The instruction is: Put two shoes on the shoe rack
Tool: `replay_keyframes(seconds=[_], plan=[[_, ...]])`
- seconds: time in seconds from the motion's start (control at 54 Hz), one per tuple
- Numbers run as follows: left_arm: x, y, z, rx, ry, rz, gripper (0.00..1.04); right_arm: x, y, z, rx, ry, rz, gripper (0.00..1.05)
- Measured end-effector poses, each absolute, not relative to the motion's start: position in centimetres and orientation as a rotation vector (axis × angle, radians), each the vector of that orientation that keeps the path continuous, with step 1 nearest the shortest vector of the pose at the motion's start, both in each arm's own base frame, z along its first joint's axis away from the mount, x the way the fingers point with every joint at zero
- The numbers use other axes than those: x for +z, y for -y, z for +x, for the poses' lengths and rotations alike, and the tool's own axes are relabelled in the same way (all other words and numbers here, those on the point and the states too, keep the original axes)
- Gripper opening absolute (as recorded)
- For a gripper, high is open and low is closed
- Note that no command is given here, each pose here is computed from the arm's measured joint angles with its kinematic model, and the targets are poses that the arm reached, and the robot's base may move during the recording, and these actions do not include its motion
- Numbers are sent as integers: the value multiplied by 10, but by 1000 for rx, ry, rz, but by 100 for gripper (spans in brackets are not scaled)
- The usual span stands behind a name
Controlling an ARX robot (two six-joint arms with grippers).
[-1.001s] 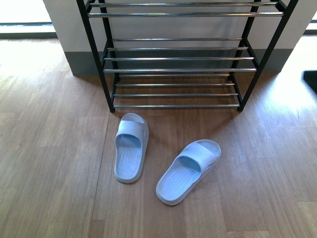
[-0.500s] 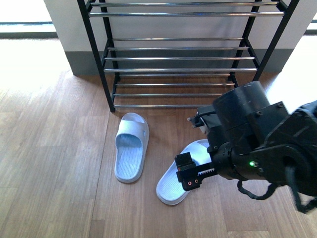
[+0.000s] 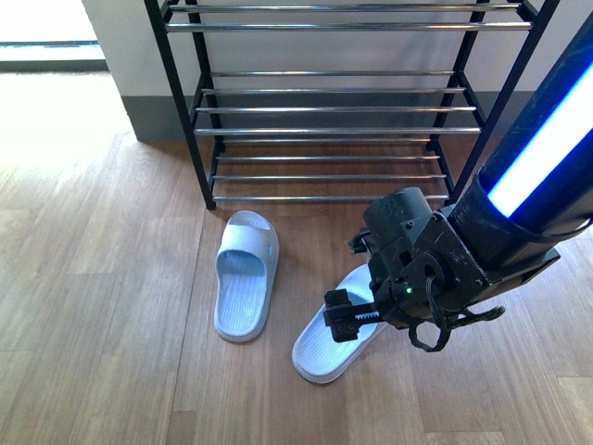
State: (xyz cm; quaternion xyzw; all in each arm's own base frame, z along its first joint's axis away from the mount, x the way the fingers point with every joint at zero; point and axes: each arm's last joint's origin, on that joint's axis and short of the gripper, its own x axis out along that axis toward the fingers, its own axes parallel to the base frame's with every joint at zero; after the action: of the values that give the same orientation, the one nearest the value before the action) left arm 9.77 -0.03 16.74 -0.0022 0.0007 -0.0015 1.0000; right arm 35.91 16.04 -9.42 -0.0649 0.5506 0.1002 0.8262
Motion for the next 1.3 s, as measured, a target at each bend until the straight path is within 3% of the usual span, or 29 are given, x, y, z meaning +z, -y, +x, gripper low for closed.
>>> replay_keyframes(seconds=[0.426, 0.574, 0.982, 1.093, 1.297], plan=[[167, 0, 98, -3, -1, -4, 95, -134, -148, 381, 135, -1167, -97, 96], [167, 0, 98, -3, -1, -4, 95, -141, -144, 383, 119, -1158, -61, 67], [167, 0, 98, -3, -1, -4, 95, -145, -133, 382, 123, -1132, -26, 12], [167, 0, 98, -3, -1, -4, 95, -143, -126, 378, 114, -1116, -15, 1], [167, 0, 98, -3, -1, -4, 95, -118, -102, 372, 79, -1035, 3, 2]])
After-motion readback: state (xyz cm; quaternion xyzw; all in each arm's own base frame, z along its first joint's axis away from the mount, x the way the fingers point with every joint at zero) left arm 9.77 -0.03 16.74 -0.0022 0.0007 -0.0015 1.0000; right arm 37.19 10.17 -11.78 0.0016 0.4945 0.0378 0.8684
